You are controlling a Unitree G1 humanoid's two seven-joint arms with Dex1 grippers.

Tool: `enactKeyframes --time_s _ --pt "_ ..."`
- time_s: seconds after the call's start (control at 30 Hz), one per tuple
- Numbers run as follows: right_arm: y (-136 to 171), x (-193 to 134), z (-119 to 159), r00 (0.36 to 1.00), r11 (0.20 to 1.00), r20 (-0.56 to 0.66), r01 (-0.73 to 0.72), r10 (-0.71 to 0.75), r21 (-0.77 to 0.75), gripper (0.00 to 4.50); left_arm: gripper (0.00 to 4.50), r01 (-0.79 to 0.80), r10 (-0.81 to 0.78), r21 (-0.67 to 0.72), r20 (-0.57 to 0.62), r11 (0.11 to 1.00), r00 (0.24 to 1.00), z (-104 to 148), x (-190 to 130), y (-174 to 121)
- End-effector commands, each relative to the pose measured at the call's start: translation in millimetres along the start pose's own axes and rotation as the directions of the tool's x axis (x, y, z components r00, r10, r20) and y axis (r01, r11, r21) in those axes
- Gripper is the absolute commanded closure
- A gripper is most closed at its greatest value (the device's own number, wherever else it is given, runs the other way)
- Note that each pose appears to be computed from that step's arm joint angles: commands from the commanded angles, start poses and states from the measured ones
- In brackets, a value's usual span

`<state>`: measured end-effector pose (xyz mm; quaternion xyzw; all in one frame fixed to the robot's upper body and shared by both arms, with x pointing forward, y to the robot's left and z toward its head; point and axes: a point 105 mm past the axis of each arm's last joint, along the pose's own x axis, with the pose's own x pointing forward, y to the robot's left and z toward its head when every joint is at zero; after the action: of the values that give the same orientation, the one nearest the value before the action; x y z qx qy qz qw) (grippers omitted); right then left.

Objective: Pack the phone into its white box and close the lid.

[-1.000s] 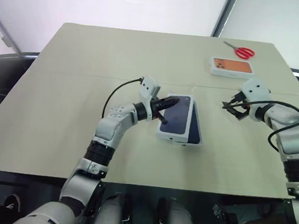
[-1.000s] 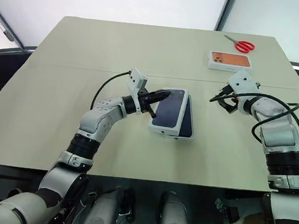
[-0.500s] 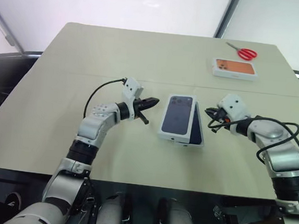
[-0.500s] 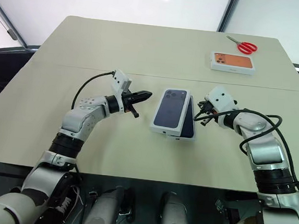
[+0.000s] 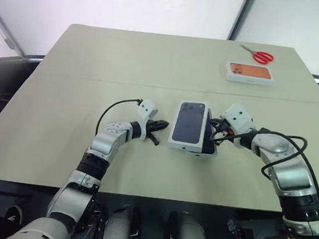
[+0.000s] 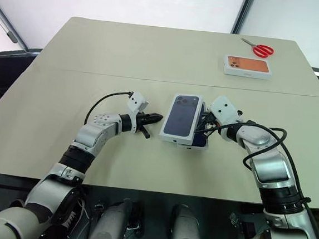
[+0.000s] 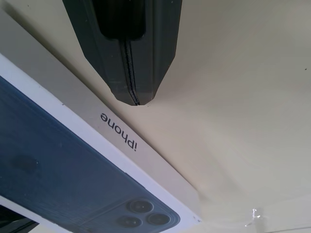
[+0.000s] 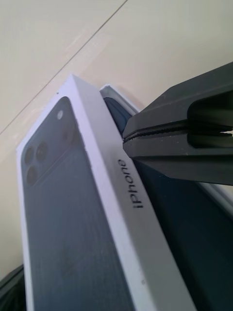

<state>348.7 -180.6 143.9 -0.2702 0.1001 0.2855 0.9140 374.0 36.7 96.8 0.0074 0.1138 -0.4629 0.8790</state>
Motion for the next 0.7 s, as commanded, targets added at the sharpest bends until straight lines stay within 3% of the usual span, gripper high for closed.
enactKeyframes --time_s 0.03,0.37,0.7 --pt "-2.4 -1.2 16.4 0.999 1.000 0.049 0.013 -0.012 -0.026 4.46 4.50 0.034 -0.034 0.021 0.009 0.999 0.999 6.0 7.6 -8.5" --pt "-5.4 -4.3 10.4 1.000 0.998 0.018 0.012 -0.011 -0.062 4.46 4.50 0.142 -0.144 0.027 0.080 0.990 0.986 31.2 24.4 -42.3" --pt "-17.1 -14.7 -4.5 0.999 0.996 -0.033 0.035 -0.038 -0.084 4.46 4.50 0.175 -0.177 0.034 0.077 0.984 0.981 34.1 27.1 -56.0"
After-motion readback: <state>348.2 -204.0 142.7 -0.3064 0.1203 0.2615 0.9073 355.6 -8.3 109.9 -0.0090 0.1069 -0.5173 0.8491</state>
